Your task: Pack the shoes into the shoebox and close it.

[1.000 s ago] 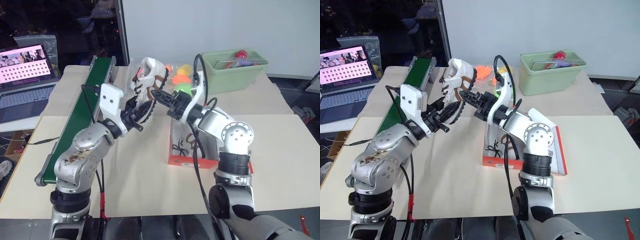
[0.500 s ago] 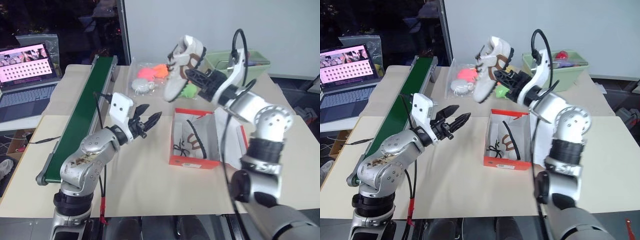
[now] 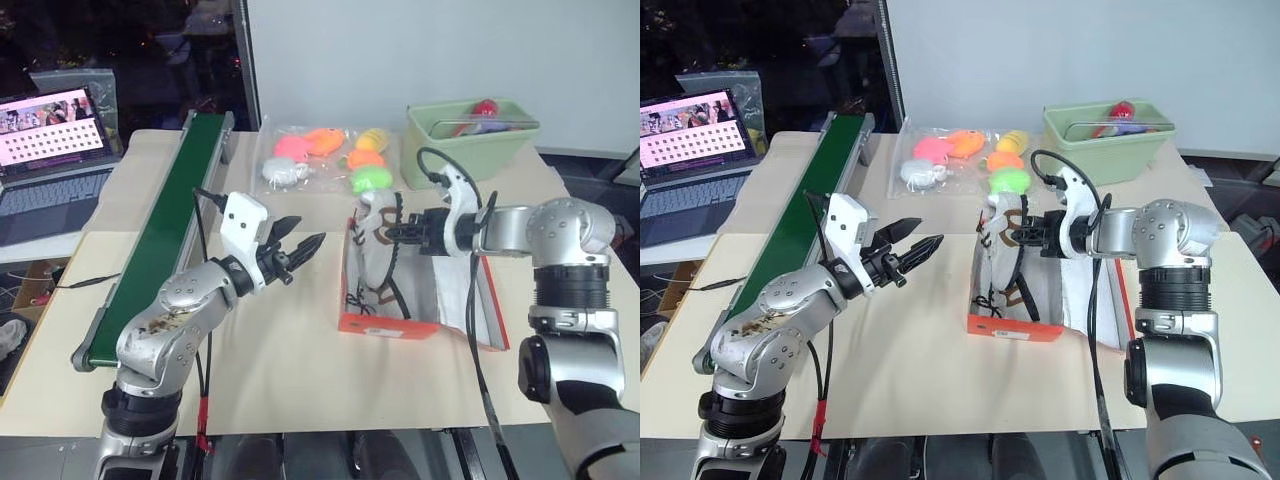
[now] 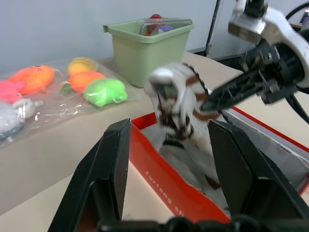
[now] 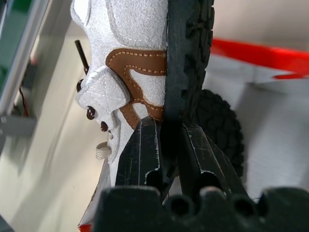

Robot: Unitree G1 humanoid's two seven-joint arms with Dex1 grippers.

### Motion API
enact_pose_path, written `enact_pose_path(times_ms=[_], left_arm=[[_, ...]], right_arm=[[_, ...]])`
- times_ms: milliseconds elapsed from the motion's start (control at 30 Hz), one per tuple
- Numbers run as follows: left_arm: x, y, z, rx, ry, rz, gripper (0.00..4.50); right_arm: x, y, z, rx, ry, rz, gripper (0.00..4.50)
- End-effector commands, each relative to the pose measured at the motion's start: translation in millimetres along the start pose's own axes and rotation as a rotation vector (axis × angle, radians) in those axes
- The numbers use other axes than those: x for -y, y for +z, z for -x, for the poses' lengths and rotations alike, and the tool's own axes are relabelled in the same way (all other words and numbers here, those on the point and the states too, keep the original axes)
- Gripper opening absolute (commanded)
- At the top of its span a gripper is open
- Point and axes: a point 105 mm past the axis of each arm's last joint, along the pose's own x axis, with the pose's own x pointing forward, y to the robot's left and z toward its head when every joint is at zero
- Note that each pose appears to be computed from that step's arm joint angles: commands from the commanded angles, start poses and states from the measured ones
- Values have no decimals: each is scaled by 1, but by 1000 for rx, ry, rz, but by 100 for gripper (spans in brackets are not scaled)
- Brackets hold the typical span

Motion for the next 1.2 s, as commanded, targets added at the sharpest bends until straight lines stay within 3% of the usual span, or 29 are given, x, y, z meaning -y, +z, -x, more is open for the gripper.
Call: enact_pose_path(times_ms=[33,300,433,600,833,1067,1200], left_arm=[[3,11,4,40,-1,-25,268],[0,11,5,40,14,-24,268],[0,12,4,45,13,-23,268],[2,13,2,51,1,-24,268],[3,13,1,49,-3,-22,268],[3,15,2,50,-1,-25,268],[3,15,3,49,3,-27,268]], right_arm=[[2,-15,-6,-74,-7,1,18],[-3,12,1,-19,11,9,18],[-4,10,3,-23,-3,88,18],[30,30,22,60,-251,474,18],[42,48,35,93,-345,675,18],[12,69,35,187,-258,617,18],[9,58,28,149,-179,371,18]])
